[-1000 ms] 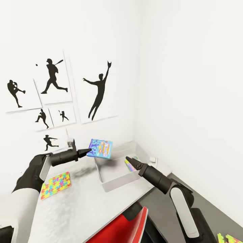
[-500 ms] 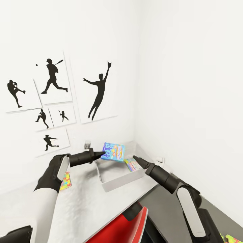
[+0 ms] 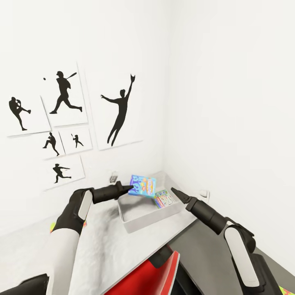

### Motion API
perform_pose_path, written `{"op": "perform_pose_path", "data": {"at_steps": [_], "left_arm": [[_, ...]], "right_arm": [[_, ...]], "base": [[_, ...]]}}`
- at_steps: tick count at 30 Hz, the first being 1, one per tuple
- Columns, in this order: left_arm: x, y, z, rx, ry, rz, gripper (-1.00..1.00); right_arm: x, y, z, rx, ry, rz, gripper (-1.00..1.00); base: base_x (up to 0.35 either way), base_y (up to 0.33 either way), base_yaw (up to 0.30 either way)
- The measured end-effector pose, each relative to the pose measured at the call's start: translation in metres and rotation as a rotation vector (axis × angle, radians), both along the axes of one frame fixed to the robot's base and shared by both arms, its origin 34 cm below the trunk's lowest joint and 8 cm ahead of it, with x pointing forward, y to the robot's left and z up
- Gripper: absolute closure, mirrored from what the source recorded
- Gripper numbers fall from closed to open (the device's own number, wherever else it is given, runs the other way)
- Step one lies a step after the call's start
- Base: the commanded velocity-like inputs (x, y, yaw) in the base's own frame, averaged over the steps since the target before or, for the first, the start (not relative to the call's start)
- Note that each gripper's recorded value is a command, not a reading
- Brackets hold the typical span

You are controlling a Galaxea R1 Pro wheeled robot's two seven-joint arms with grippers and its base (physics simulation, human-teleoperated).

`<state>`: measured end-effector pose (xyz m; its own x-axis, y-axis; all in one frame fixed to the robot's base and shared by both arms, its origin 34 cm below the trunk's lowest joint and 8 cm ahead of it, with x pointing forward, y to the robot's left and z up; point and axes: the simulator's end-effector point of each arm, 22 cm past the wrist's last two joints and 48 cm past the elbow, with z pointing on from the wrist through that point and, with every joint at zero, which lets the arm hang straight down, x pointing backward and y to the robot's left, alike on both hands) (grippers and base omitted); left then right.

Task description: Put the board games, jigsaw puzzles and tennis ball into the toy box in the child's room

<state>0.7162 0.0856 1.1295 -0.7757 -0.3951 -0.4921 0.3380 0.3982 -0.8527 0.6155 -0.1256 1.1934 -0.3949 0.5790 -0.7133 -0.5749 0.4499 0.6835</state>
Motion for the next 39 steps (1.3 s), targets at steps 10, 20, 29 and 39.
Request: {"op": "perform_pose_path", "data": {"at_steps": [10,20,29,39], "left_arm": [[0.011,0.019,-0.033,-0.005,0.068,0.099,1.0],[0.017,0.047,-0.074,0.061,0.185,0.212,1.0],[0.016,0.043,-0.085,0.064,0.208,0.221,1.0],[0.013,0.019,-0.09,0.079,0.233,0.21,1.0]], "right_arm": [[0.001,-0.002,0.0,0.001,0.0,-0.006,-1.0],[0.001,-0.002,0.0,0.001,-0.002,-0.007,-1.0],[0.001,-0.002,0.0,0.001,-0.002,-0.007,-1.0],[0.001,-0.002,0.0,0.001,-0.002,-0.007,-1.0]], "base": [[0.0,0.0,0.0],[0.0,0.0,0.0],[0.0,0.0,0.0],[0.0,0.0,0.0]]}}
